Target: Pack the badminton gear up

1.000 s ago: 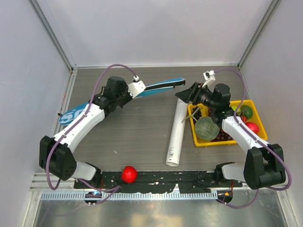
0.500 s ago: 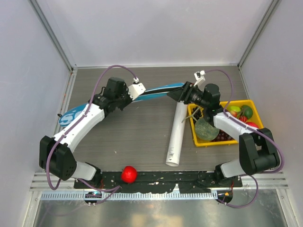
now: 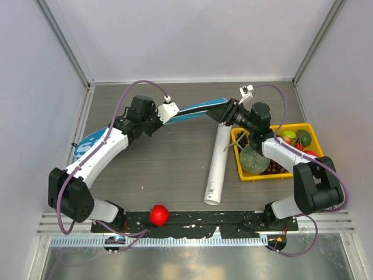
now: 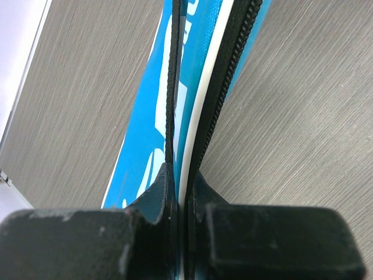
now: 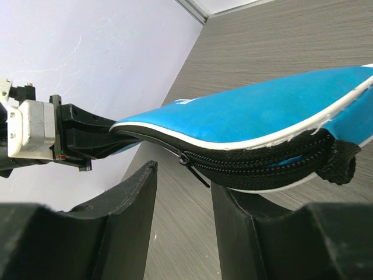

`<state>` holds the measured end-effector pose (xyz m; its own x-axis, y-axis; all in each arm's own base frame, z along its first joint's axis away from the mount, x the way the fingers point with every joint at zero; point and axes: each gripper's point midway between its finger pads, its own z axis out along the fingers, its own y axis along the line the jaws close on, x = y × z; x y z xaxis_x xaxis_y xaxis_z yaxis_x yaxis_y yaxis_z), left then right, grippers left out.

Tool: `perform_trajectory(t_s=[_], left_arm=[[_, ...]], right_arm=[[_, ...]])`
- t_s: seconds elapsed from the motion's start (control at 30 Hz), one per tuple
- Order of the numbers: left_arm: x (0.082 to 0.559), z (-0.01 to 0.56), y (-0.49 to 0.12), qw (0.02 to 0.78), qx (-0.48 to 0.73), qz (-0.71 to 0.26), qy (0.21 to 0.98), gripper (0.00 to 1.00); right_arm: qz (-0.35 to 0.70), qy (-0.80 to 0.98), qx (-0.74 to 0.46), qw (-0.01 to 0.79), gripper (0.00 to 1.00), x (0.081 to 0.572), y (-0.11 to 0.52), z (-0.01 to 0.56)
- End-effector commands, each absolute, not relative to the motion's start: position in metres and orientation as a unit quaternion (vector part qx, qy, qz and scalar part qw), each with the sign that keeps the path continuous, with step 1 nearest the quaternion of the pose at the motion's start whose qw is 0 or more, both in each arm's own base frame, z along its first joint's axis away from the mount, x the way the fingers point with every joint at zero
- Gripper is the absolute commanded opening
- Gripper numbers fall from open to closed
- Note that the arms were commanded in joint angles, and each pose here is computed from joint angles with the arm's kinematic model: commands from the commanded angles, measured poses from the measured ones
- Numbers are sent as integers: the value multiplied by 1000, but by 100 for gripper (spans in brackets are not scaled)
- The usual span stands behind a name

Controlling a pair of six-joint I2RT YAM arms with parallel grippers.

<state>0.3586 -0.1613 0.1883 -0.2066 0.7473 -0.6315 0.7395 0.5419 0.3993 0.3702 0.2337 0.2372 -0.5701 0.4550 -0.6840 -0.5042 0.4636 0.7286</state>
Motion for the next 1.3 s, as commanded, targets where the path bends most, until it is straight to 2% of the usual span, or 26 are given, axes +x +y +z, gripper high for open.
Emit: perform_trajectory(t_s=[0.0, 0.13, 0.2, 0.27, 0.3, 0.37, 0.73, 1.1, 1.27], left_arm=[[367, 227, -173, 463, 466, -10, 754, 0], [367, 224, -173, 459, 466, -12, 756, 0], [366, 224, -172, 459, 466, -12, 756, 0], [365, 225, -172, 460, 465, -13, 756, 0], [365, 225, -172, 459, 465, -13, 757, 0], [365, 226, -170, 461, 463, -8, 757, 0], [376, 238, -149, 484, 442, 34, 755, 0], [382, 231, -112, 485, 442, 85, 749, 0], [390, 232, -96, 499, 436, 108, 741, 0]], right_arm=[[538, 672, -41, 508, 47, 368, 236, 280], [534, 669, -39, 516, 46, 366, 234, 284], [530, 671, -33, 518, 41, 367, 232, 284], [523, 674, -29, 521, 30, 368, 230, 282], [520, 677, -28, 521, 18, 369, 229, 281], [506, 682, -17, 528, 5, 370, 224, 277], [327, 753, 20, 570, 5, 385, 152, 242], [287, 770, 31, 568, 5, 395, 105, 233], [287, 780, -24, 556, 5, 390, 102, 236]])
